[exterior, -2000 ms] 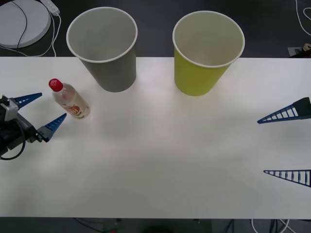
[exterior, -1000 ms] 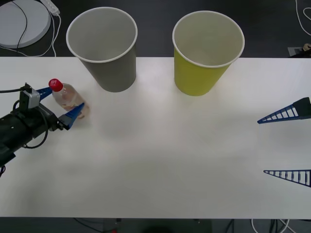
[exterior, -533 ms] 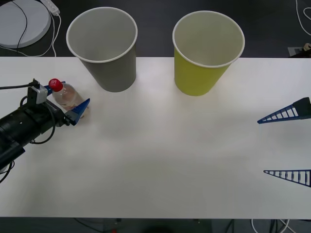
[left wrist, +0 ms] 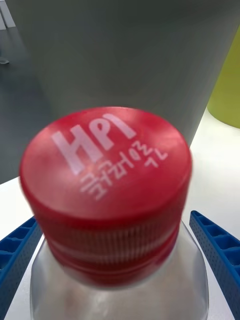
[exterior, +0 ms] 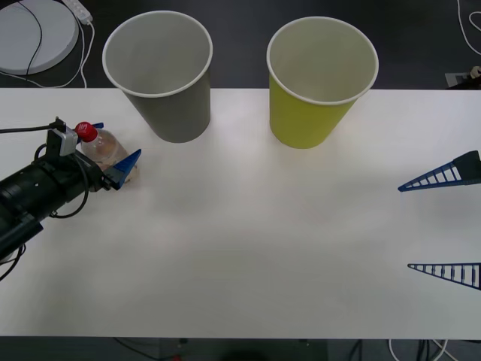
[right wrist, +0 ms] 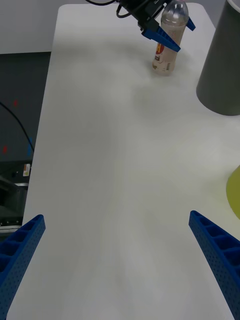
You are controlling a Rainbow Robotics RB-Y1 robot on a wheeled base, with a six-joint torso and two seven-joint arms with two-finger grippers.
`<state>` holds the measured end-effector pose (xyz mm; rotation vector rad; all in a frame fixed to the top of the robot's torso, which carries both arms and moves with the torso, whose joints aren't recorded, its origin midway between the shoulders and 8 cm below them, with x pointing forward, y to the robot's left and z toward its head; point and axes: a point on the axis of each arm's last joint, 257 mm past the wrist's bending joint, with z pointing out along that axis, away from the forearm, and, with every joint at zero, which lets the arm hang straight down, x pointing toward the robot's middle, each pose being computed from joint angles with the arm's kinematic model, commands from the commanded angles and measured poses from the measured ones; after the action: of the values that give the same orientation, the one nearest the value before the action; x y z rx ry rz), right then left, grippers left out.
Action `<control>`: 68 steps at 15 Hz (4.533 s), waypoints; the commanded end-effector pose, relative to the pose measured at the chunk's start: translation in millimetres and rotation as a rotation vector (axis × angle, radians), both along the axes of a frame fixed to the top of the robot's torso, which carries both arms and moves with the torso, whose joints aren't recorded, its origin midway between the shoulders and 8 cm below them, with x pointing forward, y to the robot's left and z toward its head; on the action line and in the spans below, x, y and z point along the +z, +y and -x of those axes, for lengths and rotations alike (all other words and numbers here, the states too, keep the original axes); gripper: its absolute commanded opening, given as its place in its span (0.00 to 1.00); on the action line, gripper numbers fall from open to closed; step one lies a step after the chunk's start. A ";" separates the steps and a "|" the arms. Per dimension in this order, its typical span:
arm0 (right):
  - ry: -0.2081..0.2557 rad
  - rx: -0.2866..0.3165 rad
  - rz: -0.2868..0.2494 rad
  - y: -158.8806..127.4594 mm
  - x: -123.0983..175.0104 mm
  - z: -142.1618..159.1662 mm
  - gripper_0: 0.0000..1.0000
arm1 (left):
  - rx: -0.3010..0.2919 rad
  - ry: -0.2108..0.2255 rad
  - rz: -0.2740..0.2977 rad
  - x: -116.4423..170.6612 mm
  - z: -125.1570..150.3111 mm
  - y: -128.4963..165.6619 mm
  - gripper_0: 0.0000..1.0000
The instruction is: Put the can into the green bin and the plastic bottle into the gray bin
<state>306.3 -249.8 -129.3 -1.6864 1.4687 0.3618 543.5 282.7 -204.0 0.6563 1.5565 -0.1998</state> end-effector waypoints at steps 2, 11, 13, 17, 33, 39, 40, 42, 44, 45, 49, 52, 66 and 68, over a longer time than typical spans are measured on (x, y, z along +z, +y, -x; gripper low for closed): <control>0.000 0.000 0.000 0.0 0.0 0.0 1.00 | -0.001 0.001 -0.023 -3.2 0.2 0.5 0.00; 0.000 0.000 0.000 0.0 0.0 0.0 1.00 | 0.003 0.003 -0.023 -2.6 -1.3 1.1 0.00; 0.000 0.000 0.000 0.0 0.0 0.0 1.00 | 0.004 0.004 -0.021 -3.2 -0.8 1.4 0.00; 0.000 0.000 0.000 0.0 0.0 0.0 1.00 | -0.005 -0.002 -0.012 3.2 -0.4 1.2 0.00; 0.000 0.000 0.000 0.0 0.0 0.0 1.00 | -0.035 0.047 -0.009 39.7 42.2 23.6 0.00; 0.000 0.000 0.000 0.0 0.0 0.0 1.00 | -0.059 0.120 -0.056 61.7 56.8 34.8 0.00; 0.000 0.000 0.000 0.0 0.0 0.0 1.00 | -0.071 0.142 -0.064 65.5 60.1 38.4 0.00; 0.000 0.000 0.000 0.0 0.0 0.0 1.00 | -0.083 0.174 -0.086 73.5 64.8 46.3 0.00; 0.000 0.000 0.000 0.0 0.0 0.0 1.00 | -0.094 0.202 -0.116 83.0 69.0 54.7 0.00; 0.000 0.000 0.000 0.0 0.0 0.0 1.00 | -0.095 0.210 -0.138 87.5 69.9 59.6 0.00; 0.000 0.000 0.000 0.0 0.0 0.0 1.00 | -0.097 0.253 -0.223 109.8 69.4 76.1 0.00; 0.000 0.000 0.000 0.0 0.0 0.0 1.00 | -0.117 0.291 -0.263 129.1 65.6 86.1 0.00; 0.000 0.000 0.000 0.0 0.0 0.0 1.00 | -0.152 0.442 -0.445 192.1 24.9 78.4 0.00; 0.000 0.000 0.000 0.0 0.0 0.0 1.00 | -0.155 0.446 -0.474 199.2 12.5 72.1 0.00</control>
<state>306.3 -249.8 -129.3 -1.6864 1.4687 0.3618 526.6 356.8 -7.0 1.1548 2.0030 -0.1023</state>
